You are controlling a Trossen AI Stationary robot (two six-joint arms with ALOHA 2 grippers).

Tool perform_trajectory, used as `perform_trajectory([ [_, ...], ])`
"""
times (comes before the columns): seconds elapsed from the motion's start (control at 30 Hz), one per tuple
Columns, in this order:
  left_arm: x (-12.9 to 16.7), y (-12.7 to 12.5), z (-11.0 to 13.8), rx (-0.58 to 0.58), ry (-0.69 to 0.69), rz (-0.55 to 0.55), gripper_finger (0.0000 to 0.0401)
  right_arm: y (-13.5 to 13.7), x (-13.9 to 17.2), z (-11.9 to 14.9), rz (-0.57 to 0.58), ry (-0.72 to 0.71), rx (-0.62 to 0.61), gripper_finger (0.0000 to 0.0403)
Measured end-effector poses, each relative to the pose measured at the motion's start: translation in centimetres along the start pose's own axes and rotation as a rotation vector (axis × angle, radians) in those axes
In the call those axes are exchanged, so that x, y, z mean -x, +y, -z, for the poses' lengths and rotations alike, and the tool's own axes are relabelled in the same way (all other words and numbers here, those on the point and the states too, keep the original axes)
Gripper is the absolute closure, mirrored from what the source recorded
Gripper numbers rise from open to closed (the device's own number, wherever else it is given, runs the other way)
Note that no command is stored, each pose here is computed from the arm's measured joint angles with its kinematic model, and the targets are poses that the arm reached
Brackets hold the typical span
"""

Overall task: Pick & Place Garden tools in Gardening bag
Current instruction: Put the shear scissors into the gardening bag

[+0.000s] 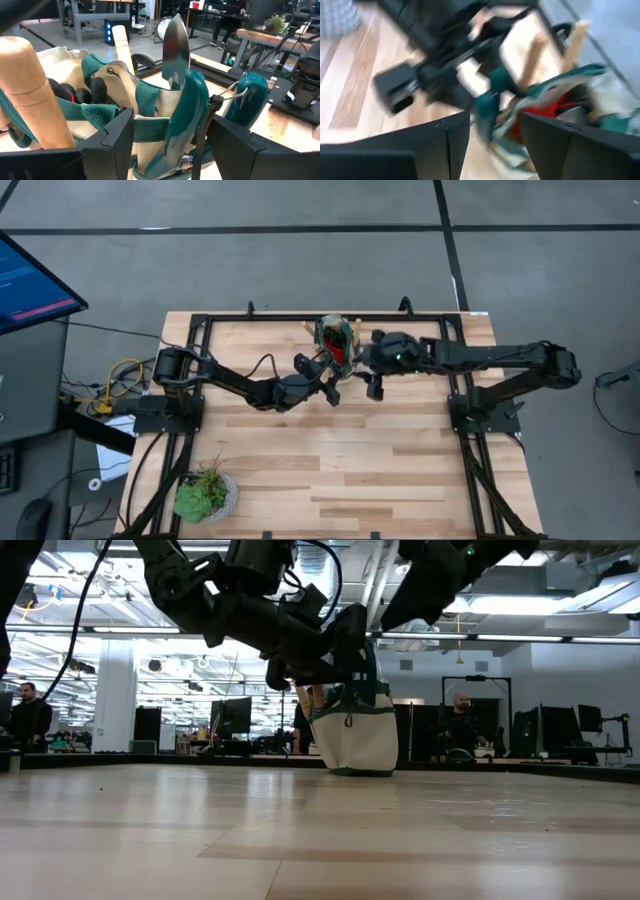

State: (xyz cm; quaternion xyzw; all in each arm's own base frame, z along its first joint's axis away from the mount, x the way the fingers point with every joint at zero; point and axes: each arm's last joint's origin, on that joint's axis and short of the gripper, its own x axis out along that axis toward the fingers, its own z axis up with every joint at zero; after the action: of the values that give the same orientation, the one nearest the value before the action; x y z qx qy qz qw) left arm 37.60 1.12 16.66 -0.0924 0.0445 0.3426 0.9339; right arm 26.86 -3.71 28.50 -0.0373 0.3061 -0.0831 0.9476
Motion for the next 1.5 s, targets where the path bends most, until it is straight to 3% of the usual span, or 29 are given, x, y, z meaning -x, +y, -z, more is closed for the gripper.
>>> perform_trajectory([
  [0.2, 0.0, 0.0, 0.2, -0.013, 0.014, -0.004, 0.0208, 1.3, -2.4, 0.7, -0.027, 0.055, 0.028, 0.0233],
  [0.33, 0.0, 0.0, 0.2, -0.018, 0.020, -0.005, 0.0209, 1.4, -3.8, 1.1, 0.065, 0.091, 0.038, 0.0222],
  [0.57, 0.0, 0.0, 0.3, -0.018, 0.020, -0.007, 0.0209, 1.1, -4.7, 0.7, 0.103, 0.041, 0.025, 0.0208],
  [0.67, 0.0, 0.0, 0.3, -0.018, 0.025, 0.012, 0.0209, 1.1, -4.7, 0.6, 0.105, 0.027, 0.022, 0.0244],
  [0.8, 0.2, -0.2, -0.2, -0.009, 0.029, 0.069, 0.0209, 1.1, -4.7, 0.7, 0.083, 0.033, 0.037, 0.0353],
  [1.2, 3.8, 0.1, -5.7, -0.038, 0.097, 0.191, 0.0209, 0.6, -4.7, 1.0, 0.106, 0.069, 0.078, 0.0360],
  [1.5, 6.8, 1.4, -10.1, -0.016, 0.065, 0.200, 0.0209, 0.1, -4.8, 0.7, -0.045, 0.020, -0.062, 0.0360],
])
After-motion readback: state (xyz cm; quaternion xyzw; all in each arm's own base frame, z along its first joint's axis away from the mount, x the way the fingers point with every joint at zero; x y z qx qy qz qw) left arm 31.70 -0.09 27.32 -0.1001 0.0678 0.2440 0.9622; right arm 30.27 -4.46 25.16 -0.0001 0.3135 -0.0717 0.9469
